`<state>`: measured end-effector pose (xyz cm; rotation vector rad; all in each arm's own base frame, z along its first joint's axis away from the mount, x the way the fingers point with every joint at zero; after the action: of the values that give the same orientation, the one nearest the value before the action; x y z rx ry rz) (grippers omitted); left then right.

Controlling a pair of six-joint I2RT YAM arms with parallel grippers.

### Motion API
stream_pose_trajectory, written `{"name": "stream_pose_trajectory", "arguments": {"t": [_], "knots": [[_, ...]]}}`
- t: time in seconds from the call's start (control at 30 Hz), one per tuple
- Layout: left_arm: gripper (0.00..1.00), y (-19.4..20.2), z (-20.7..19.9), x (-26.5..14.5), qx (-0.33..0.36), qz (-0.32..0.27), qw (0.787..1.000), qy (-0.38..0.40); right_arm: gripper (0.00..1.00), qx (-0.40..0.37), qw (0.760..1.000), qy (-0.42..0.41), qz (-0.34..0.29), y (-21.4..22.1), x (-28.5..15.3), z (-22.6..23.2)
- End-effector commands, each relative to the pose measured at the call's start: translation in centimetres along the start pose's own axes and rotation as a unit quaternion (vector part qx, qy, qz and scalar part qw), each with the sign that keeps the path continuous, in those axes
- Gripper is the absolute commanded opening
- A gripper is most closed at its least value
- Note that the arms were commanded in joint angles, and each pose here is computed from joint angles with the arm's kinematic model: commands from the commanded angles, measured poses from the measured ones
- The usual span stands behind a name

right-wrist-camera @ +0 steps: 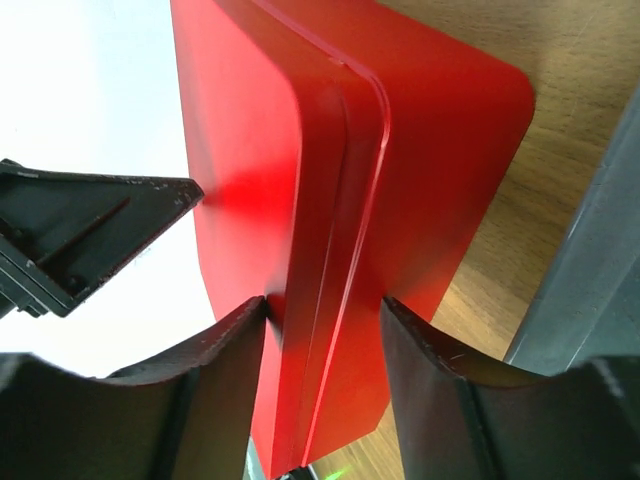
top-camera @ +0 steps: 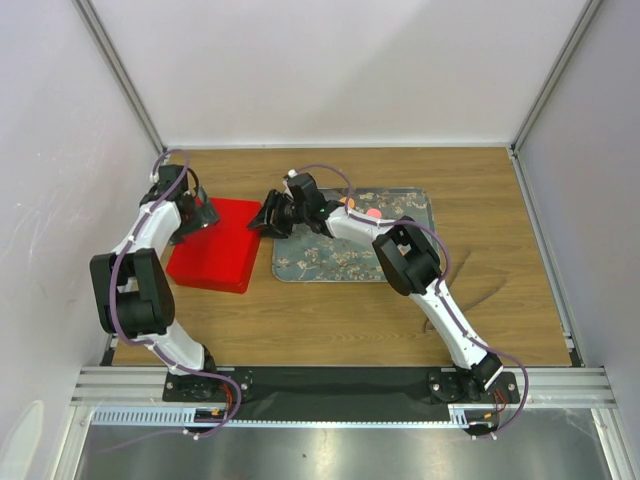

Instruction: Pack the cookies

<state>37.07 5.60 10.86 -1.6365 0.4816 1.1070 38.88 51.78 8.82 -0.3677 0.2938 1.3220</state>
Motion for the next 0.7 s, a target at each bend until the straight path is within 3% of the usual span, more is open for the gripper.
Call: {"name": "stream_pose_trajectory", "arguments": {"t": [0.0, 0.67], "knots": [[0.93, 0.0, -0.8, -0.7, 0.015, -0.007, 1.0, 0.01, 0.54, -0.017, 1.0, -0.009, -0.006, -0.3, 0.4, 1.1], [0.93, 3.6, -6.6, -2.0, 0.051, 0.015, 0.996, 0.066, 0.4, -0.002, 1.0, 0.029, 0.0, 0.5, 0.7, -1.2]]}}
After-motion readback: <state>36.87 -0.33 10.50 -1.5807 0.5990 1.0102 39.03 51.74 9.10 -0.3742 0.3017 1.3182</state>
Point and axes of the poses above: each gripper's point midway between its finger pads, its own x axis out along the fingers, its own z axis along the line the jaws close on, y = z × x, the point moved 2 cm from there along -x, back along the fingers, and after that the axes turned 7 degrees about x, right-handed, at the moved point
